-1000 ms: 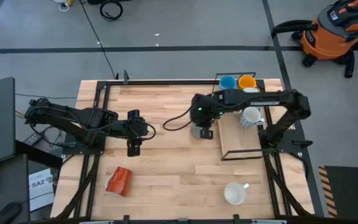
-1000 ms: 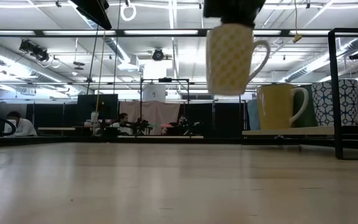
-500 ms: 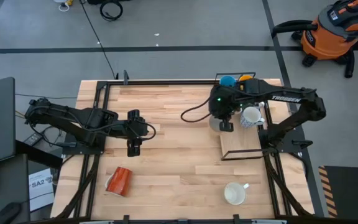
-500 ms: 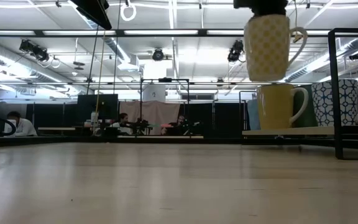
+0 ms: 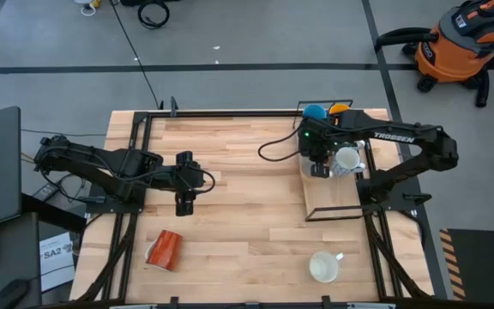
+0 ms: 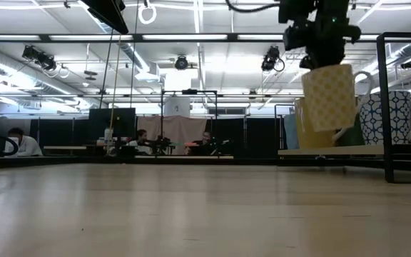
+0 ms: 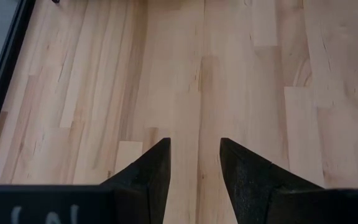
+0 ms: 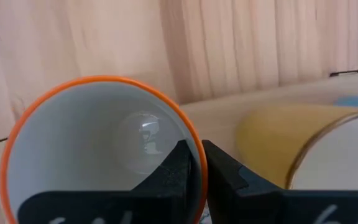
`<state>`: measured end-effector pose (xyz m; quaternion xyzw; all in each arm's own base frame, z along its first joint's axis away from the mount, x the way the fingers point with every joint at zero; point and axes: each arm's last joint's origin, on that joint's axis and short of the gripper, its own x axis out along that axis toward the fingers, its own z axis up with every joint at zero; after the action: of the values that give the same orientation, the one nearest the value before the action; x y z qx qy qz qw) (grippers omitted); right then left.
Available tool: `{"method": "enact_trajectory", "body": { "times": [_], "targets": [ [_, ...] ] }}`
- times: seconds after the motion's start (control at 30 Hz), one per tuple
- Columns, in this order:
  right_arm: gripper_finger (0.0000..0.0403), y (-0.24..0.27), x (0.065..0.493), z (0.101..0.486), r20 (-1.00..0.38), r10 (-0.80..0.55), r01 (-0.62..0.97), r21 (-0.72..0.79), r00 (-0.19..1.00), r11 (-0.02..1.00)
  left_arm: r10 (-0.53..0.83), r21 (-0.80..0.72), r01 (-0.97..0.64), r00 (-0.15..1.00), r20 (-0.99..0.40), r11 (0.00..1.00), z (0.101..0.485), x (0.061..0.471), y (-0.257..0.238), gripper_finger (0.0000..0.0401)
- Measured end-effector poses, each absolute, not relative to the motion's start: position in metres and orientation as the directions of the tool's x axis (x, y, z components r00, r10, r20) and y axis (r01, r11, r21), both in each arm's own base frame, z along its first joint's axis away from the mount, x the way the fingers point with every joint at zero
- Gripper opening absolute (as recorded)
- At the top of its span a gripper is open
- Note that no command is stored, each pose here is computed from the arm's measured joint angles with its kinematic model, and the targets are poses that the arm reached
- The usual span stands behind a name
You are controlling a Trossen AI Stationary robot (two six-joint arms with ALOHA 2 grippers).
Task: Place coffee mugs
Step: Put the yellow patterned mug on the shelf
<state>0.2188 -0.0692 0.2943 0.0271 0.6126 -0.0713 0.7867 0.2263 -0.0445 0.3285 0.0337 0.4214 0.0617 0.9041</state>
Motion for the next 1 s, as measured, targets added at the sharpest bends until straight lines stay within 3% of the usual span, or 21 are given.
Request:
{"method": "enact_trajectory", "body": {
  "times": [0.3, 1.0],
  "targets": [
    [0.0042, -0.084, 0.21, 0.271, -0.98, -0.081, 0.144, -0.055, 0.183, 0.988, 0.14, 0.113, -0.083, 0.637, -0.758, 0.99, 0.329, 0.226, -0.044, 0.0144],
    [0.0044, -0.095, 0.207, 0.271, -0.976, -0.128, 0.17, -0.098, 0.178, 0.981, 0.14, 0.113, -0.083, 0.637, -0.758, 0.99, 0.329, 0.226, -0.044, 0.0144]
  ]
}}
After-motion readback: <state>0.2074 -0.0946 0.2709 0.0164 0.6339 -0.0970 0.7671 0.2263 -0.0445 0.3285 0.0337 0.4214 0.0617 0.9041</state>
